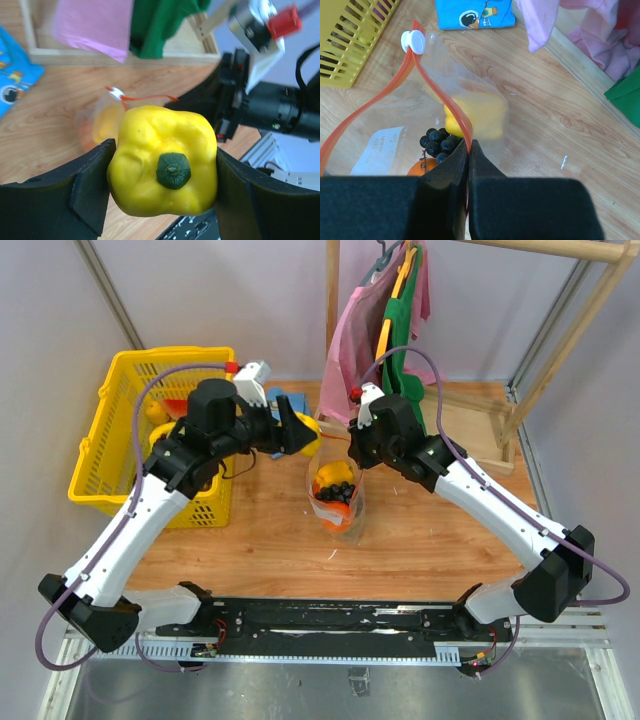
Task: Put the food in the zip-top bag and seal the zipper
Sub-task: Place the fake vegetable in the zipper food storage bag.
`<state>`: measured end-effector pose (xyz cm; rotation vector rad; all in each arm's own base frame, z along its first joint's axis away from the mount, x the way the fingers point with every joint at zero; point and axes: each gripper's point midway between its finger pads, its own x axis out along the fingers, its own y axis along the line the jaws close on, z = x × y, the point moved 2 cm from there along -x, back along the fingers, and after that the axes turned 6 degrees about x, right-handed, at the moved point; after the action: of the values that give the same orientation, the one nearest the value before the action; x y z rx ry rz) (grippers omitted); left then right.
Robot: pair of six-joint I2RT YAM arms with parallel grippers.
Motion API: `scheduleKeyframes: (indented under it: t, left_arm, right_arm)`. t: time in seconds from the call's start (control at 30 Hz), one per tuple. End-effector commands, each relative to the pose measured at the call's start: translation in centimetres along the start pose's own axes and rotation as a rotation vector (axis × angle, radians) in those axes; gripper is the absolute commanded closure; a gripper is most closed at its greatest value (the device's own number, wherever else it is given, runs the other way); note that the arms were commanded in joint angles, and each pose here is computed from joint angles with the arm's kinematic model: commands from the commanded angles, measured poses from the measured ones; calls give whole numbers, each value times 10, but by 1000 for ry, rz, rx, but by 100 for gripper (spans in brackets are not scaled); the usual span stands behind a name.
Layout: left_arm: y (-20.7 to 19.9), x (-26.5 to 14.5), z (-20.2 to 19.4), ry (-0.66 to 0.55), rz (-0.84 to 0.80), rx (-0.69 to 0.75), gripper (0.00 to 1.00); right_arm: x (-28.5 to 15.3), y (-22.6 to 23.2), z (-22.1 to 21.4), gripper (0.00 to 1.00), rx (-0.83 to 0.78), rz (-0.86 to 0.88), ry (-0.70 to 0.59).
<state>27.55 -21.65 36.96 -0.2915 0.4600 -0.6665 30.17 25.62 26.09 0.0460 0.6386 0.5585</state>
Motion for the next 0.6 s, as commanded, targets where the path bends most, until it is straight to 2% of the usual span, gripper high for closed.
scheduleKeyframes:
  t: [0.0,0.23,0.57]
  left_arm:
    - [-38,6,-4,-70,-110,76,69]
    - [-58,29,-44,-88,-116,294,69]
    - [-40,63,-86,-72,-15,582,65]
  right_arm:
    - [-4,2,17,99,22,8,-56]
    - [-8,2,16,99,26,10,-60]
    - [-13,3,16,99,30,17,-66]
